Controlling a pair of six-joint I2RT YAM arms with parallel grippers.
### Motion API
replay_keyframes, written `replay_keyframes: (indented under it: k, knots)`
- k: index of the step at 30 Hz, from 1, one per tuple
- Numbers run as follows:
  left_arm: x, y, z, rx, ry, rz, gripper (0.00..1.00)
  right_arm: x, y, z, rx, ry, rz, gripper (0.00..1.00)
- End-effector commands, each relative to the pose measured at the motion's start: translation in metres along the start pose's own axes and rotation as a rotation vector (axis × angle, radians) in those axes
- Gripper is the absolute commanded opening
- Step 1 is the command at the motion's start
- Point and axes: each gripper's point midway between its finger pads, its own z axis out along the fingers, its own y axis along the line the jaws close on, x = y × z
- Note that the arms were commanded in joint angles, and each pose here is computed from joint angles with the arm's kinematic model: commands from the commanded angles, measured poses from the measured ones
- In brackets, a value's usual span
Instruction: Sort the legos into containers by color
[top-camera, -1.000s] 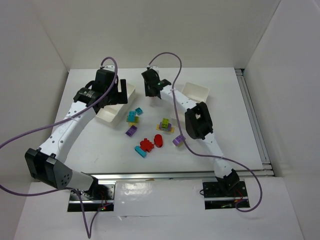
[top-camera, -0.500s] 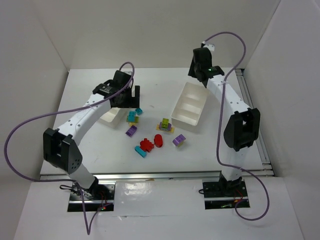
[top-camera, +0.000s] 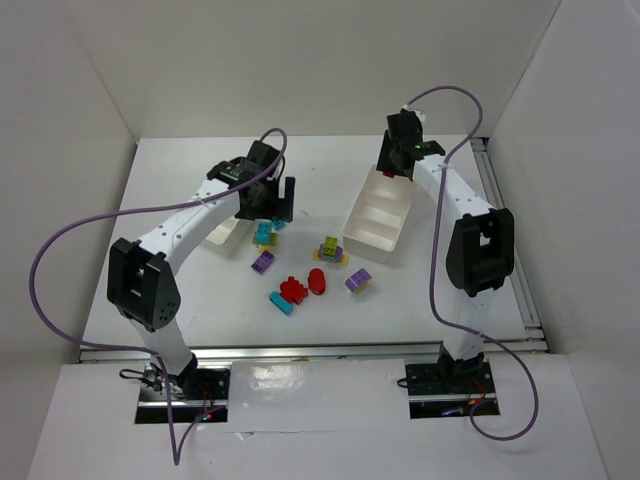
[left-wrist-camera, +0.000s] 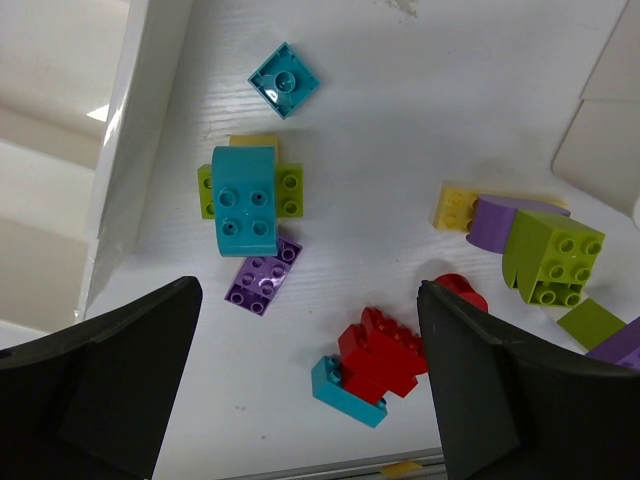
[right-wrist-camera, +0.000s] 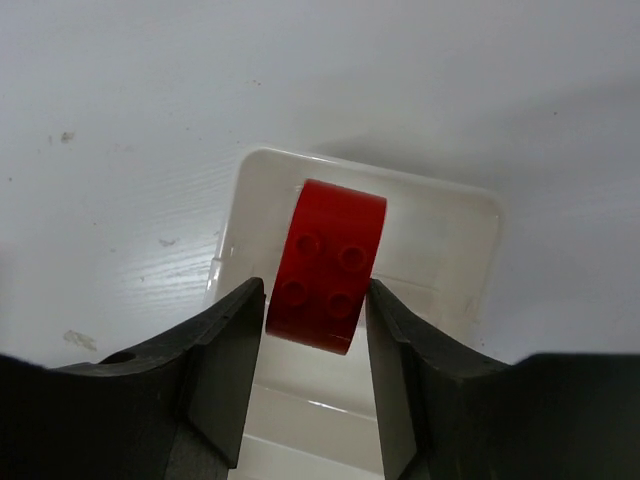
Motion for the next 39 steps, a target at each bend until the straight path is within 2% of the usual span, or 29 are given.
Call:
replay_keyframes:
  k: [1, 2, 3, 6, 9, 10, 14, 15, 16, 20, 23, 25, 28, 33, 39]
  knots:
    - [-0.001, -0.003, -0.003, 0.001, 0.014, -0.029, 1.00, 0.008, -0.005, 0.009, 0.012, 0.019, 0.005, 0.54]
    - [-0.001, -0.003, -0.003, 0.001, 0.014, -0.029, 1.00, 0.008, -0.005, 0.009, 0.012, 0.019, 0.005, 0.56]
    - [-0.001, -0.003, -0.003, 0.001, 0.014, -0.029, 1.00, 0.007, -0.007, 0.009, 0.024, 0.014, 0.005, 0.64]
    - [-0.003, -0.002, -0.001, -0.009, 0.010, -0.029, 1.00, 0.003, -0.009, 0.004, 0.030, 0.006, 0.007, 0.67]
    - [-0.004, -0.001, -0.003, -0.009, 0.010, -0.018, 1.00, -0.007, -0.009, -0.012, 0.016, -0.027, 0.016, 0.65]
    - [-0.005, 0.000, -0.003, -0.019, 0.006, -0.018, 1.00, -0.013, -0.002, -0.020, -0.010, -0.048, 0.018, 0.59]
    - [-0.020, 0.008, -0.015, -0.059, -0.058, -0.025, 1.00, -0.003, 0.046, -0.050, -0.146, -0.064, -0.088, 0.58]
    - [-0.027, 0.008, -0.024, -0.057, -0.090, -0.031, 1.00, -0.001, 0.060, -0.060, -0.185, -0.067, -0.112, 0.60]
    - [-0.028, 0.009, -0.024, -0.065, -0.094, -0.031, 1.00, 0.017, 0.083, -0.070, -0.234, -0.037, -0.153, 0.61]
    - [-0.043, 0.016, -0.048, -0.052, -0.160, -0.061, 1.00, 0.063, 0.130, -0.100, -0.347, 0.023, -0.261, 0.69]
    - [-0.039, 0.019, -0.057, -0.049, -0.166, -0.062, 0.99, 0.099, 0.148, -0.123, -0.416, 0.078, -0.310, 0.71]
    - [-0.028, 0.024, -0.056, -0.066, -0.145, -0.082, 0.99, 0.112, 0.152, -0.138, -0.443, 0.087, -0.323, 0.71]
    - [-0.018, 0.043, -0.057, -0.097, -0.128, -0.156, 0.98, 0.157, 0.157, -0.160, -0.516, 0.156, -0.385, 0.71]
    - [-0.020, 0.076, -0.068, -0.143, -0.163, -0.275, 0.98, 0.222, 0.147, -0.192, -0.534, 0.241, -0.442, 0.72]
    - [-0.018, 0.077, -0.068, -0.120, -0.142, -0.287, 0.98, 0.254, 0.138, -0.177, -0.437, 0.298, -0.415, 0.76]
